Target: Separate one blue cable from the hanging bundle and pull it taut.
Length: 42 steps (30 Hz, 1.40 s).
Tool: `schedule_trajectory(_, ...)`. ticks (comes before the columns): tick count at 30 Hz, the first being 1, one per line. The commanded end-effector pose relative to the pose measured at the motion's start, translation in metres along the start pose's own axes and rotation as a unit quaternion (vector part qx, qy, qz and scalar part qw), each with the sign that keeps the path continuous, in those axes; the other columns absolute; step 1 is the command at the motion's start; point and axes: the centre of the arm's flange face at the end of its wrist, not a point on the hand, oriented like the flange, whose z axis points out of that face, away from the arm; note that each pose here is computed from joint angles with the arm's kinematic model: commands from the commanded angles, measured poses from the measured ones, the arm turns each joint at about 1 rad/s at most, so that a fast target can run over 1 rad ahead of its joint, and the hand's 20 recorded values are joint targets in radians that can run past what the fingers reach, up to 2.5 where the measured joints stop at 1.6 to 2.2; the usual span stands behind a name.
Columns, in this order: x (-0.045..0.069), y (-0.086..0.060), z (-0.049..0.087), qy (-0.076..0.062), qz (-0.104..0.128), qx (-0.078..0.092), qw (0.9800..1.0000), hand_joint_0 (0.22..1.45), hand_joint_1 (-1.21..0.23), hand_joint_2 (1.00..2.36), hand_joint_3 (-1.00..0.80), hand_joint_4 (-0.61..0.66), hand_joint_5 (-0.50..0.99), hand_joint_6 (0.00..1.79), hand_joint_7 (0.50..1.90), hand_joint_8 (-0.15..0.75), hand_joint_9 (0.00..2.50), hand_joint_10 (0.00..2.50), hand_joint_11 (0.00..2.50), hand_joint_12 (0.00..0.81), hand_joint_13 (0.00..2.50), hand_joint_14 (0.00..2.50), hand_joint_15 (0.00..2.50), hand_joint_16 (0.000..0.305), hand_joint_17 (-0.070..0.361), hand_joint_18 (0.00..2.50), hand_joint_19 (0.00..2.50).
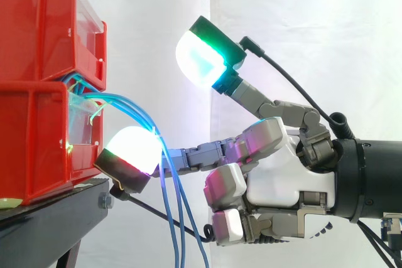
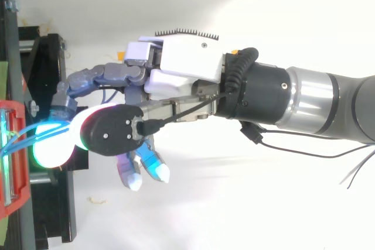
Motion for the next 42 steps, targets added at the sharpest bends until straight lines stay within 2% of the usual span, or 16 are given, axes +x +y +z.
schedule_trajectory(1,0.0,0.0,0.0,-0.002,-0.001,0.0,1.0,0.36,-0.46,1.0,-0.5,0.38,0.08,0.51,0.99,0.293,1.86,0.01,0.39,0.43,1.55,0.02,0.49,0.094,0.212,1.51,0.3)
schedule_trajectory(4,-0.004,-0.001,-0.001,-0.018,-0.006,0.001,0.9998,0.35,-0.45,1.0,-0.5,0.38,0.07,0.51,0.98,0.3,1.81,0.01,0.38,0.44,1.52,0.01,0.48,0.096,0.217,1.52,0.3)
schedule_trajectory(5,-0.009,-0.001,-0.004,-0.039,-0.017,0.009,0.9991,0.35,-0.45,1.0,-0.5,0.39,0.07,0.51,0.98,0.302,1.81,0.02,0.38,0.446,1.52,0.01,0.48,0.097,0.217,1.52,0.3)
schedule_trajectory(8,-0.011,-0.003,-0.007,-0.051,-0.025,0.021,0.9982,0.35,-0.45,1.0,-0.5,0.38,0.06,0.51,0.97,0.308,1.78,0.01,0.37,0.45,1.5,0.01,0.48,0.097,0.219,1.51,0.3)
schedule_trajectory(14,-0.011,-0.005,-0.009,-0.053,-0.03,0.031,0.9977,0.35,-0.46,1.0,-0.5,0.4,0.06,0.5,0.96,0.311,1.76,0.01,0.38,0.452,1.5,0.01,0.48,0.098,0.22,1.51,0.31)
schedule_trajectory(28,-0.01,-0.004,-0.009,-0.053,-0.032,0.029,0.9977,0.35,-0.48,1.0,-0.5,0.36,0.07,0.51,0.95,0.304,1.8,0.01,0.37,0.444,1.51,0.02,0.49,0.096,0.217,1.5,0.31)
schedule_trajectory(32,-0.004,0.006,-0.003,-0.052,-0.028,0.02,0.9981,0.35,-0.48,1.0,-0.5,0.37,0.07,0.51,0.96,0.298,1.8,0.01,0.38,0.445,1.51,0.01,0.49,0.096,0.216,1.5,0.31)
schedule_trajectory(34,-0.006,0.013,0.0,-0.054,-0.028,0.018,0.998,0.35,-0.48,1.0,-0.5,0.37,0.07,0.5,0.96,0.298,1.8,0.01,0.38,0.448,1.51,0.02,0.48,0.096,0.216,1.5,0.3)
schedule_trajectory(42,-0.01,0.014,-0.002,-0.06,-0.026,0.035,0.9972,0.37,-0.5,1.0,-0.5,0.36,0.07,0.51,0.95,0.287,1.8,0.02,0.38,0.439,1.5,0.02,0.48,0.094,0.212,1.48,0.31)
